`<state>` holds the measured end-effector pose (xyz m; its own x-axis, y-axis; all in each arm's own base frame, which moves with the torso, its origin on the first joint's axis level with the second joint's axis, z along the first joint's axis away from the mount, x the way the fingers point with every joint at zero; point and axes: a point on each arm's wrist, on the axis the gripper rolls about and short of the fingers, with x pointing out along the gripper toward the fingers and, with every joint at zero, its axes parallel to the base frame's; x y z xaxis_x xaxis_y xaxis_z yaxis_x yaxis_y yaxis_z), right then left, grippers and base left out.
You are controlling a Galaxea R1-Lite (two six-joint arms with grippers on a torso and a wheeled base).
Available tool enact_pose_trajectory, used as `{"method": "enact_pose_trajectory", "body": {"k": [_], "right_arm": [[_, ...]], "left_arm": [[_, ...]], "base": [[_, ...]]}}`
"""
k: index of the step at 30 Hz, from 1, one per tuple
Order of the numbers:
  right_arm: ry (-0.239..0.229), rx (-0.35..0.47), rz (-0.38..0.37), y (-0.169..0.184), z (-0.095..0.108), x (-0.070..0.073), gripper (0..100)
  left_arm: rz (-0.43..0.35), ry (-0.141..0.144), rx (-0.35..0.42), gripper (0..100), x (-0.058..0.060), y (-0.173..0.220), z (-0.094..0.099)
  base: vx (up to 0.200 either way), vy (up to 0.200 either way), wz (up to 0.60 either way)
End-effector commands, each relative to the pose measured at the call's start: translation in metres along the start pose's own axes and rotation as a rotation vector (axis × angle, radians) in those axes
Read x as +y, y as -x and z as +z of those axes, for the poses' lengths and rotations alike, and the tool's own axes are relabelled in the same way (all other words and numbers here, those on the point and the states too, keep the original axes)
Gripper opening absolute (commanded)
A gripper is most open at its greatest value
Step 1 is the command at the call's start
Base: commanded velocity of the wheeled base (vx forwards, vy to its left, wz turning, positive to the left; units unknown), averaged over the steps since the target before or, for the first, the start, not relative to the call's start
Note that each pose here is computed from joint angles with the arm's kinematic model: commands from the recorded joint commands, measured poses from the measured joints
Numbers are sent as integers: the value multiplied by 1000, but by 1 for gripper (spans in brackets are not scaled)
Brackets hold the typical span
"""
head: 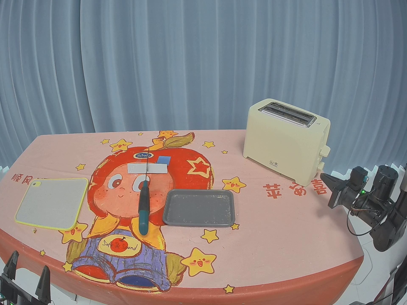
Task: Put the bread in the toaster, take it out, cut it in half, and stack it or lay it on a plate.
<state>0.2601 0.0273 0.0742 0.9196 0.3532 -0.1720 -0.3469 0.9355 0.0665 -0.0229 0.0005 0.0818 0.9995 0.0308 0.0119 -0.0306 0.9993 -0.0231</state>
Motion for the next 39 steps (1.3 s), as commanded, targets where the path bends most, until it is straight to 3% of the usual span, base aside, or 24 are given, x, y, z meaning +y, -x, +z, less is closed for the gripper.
{"method": "enact_pose_trajectory", "body": {"k": [1, 21, 39], "right_arm": [[2, -8, -2, 0, 1, -1, 0], [-9, 0, -52, -5, -4, -16, 0], [-17, 36, -50, -9, -14, -18, 0]], "left_arm": [[0, 0, 17, 100, 0, -1, -5], [0, 0, 17, 100, 0, -1, -5], [0, 0, 17, 100, 0, -1, -5]], "base": [[0, 0, 0], [0, 0, 0], [0, 0, 0]]}}
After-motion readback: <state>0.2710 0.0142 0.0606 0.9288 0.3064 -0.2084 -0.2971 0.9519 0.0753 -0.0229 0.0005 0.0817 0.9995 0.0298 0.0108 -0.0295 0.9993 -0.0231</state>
